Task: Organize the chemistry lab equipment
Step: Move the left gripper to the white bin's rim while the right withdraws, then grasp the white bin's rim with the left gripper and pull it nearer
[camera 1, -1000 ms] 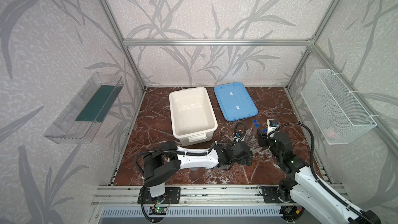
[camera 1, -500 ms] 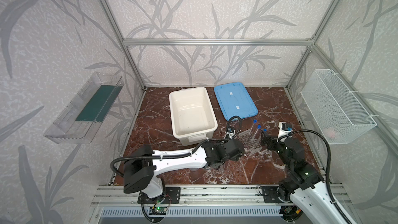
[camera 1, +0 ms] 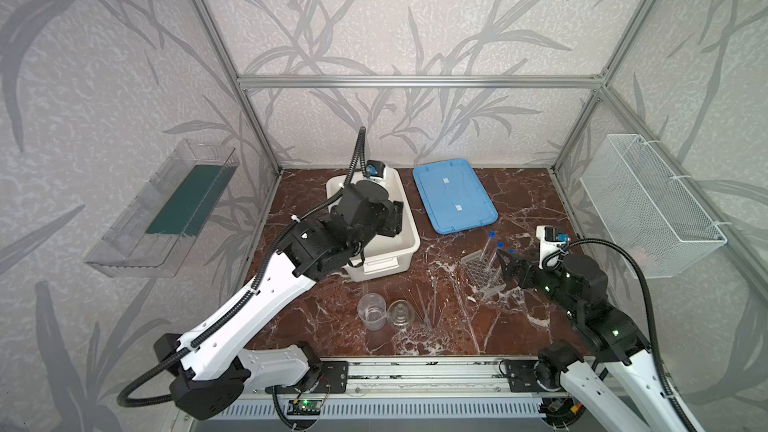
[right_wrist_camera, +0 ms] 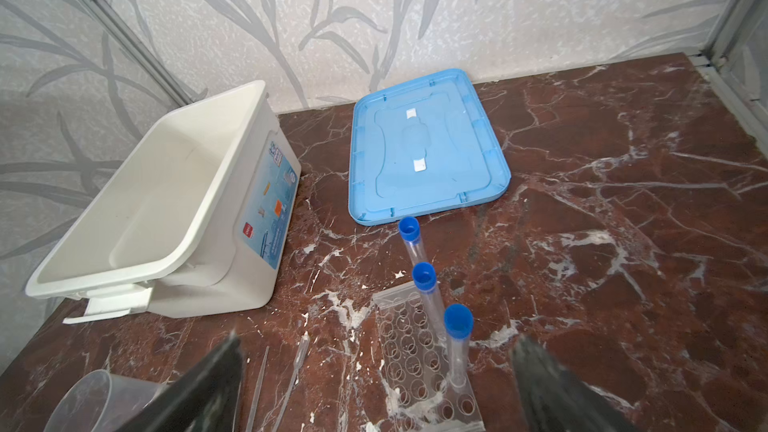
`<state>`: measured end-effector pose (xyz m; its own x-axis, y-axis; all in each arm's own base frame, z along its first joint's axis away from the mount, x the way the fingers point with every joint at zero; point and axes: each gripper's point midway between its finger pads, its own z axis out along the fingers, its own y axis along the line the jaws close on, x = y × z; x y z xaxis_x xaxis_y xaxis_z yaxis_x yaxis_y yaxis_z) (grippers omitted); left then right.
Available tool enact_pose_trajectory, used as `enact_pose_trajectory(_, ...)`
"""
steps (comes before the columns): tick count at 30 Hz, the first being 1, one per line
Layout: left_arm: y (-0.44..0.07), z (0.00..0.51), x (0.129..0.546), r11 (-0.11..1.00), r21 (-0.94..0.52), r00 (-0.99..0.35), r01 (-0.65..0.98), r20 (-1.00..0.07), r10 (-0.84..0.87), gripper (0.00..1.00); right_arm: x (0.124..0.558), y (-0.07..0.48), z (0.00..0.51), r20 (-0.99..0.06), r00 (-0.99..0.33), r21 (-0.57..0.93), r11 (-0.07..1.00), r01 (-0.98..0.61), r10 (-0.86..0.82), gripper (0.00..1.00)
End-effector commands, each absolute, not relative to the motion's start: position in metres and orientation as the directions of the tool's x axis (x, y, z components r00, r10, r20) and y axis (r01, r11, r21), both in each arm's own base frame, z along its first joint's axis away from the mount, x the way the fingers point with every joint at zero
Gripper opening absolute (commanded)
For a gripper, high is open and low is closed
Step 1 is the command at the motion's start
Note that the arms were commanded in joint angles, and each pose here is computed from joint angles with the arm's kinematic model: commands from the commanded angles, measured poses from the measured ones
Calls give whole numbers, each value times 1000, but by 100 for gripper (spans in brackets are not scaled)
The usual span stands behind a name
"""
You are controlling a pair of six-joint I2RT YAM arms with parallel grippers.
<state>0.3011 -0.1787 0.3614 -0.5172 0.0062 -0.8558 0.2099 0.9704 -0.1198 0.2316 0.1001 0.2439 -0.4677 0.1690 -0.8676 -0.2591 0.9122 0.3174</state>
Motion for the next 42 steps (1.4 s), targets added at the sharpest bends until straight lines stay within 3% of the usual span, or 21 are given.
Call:
enact_pose_trajectory(1,-130,320,310,993,-43,-650,106,-759,37,62,225,124,265,-880,-460,319,867,-383,120,99)
enact_pose_trajectory(5,-84,278,334,995,-63,-742,-73,-663,-96,69,224,150,268,-868,-496,289,842,-457,29,99)
enact_pose_trajectory(10,-51,249,356,978,-12,-754,-207,-635,-167,79,220,181,260,-825,-554,230,827,-513,-114,99)
enact_pose_trajectory(14,-39,219,371,965,-12,-781,-261,-585,-219,80,219,198,251,-807,-569,222,811,-541,-158,99)
enact_pose_trajectory(19,-28,198,376,945,26,-781,-325,-572,-253,68,222,204,247,-806,-571,231,808,-543,-154,99)
enact_pose_trajectory(28,-32,171,370,918,-79,-761,-388,-535,-367,46,229,214,240,-805,-578,254,802,-540,-134,99)
enact_pose_trajectory(40,-39,172,358,828,-301,-625,-472,-549,-556,10,232,214,237,-810,-579,281,806,-520,-91,99)
enact_pose_trajectory(42,-43,173,356,787,-361,-590,-500,-523,-615,9,232,215,237,-809,-581,287,805,-519,-86,99)
